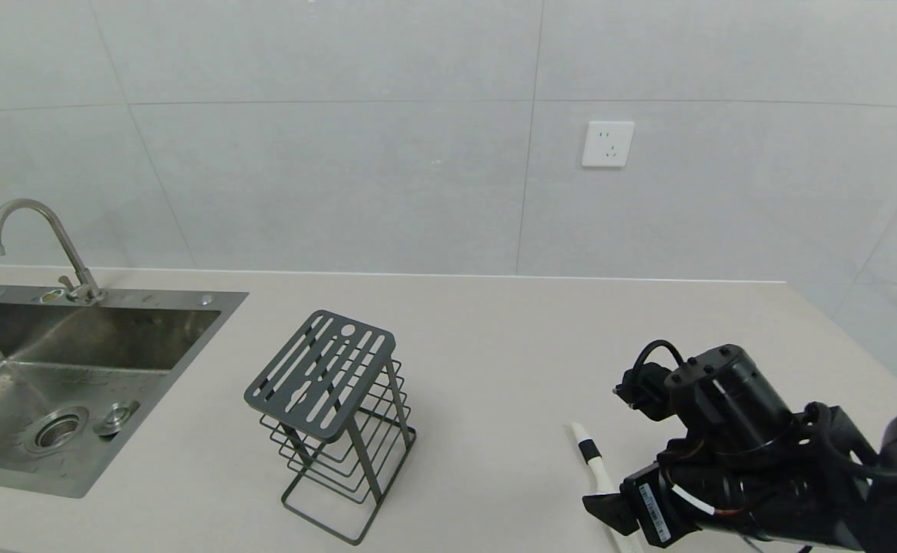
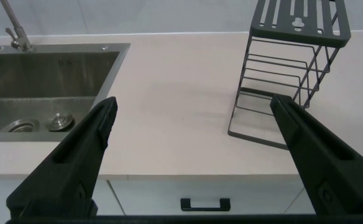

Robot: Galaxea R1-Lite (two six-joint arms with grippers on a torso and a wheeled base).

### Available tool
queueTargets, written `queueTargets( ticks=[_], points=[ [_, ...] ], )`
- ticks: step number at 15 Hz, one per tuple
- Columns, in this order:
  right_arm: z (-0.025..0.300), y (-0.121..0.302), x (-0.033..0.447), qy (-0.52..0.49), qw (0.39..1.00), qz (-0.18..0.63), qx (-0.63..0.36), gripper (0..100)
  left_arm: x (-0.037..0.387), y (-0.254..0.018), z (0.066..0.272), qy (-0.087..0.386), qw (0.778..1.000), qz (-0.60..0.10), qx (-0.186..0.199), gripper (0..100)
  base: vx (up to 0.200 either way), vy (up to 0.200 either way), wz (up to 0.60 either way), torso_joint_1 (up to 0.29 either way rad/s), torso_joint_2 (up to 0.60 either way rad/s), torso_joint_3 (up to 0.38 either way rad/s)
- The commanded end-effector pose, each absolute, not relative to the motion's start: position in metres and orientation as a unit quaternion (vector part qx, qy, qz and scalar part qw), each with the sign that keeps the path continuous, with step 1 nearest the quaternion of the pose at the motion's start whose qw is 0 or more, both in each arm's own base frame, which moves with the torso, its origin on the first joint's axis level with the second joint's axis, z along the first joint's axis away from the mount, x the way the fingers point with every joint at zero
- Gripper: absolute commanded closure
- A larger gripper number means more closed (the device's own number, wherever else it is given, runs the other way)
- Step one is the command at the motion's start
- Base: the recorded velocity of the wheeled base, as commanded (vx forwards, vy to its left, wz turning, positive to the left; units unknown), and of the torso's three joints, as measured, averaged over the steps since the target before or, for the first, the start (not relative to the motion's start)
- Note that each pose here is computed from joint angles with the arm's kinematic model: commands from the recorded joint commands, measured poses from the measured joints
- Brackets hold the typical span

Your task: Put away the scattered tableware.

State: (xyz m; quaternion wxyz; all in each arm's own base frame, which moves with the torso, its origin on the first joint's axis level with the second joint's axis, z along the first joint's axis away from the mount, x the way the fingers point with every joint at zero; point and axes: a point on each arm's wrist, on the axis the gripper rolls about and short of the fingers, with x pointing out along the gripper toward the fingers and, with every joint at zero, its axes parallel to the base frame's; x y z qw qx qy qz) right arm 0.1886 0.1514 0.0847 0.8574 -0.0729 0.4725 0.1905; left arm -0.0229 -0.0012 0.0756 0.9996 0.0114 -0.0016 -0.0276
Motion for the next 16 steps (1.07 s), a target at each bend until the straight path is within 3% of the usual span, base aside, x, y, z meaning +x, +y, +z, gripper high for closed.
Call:
queueTargets(
  ticks=[1,16],
  points=[
    [0.069,0.153,0.19,0.499,0.843,0.18,-0.082,0,-0.023,-0.001,0.076,-0.001,1.0,-0.028,0.012,0,0.0,0.0,0.0,0.0,0.0,0.0],
    [0.046,0.15,0.223,0.488,0.861,0.115,-0.086,0,-0.023,-0.001,0.076,-0.001,1.0,-0.028,0.011,0,0.0,0.0,0.0,0.0,0.0,0.0]
  ],
)
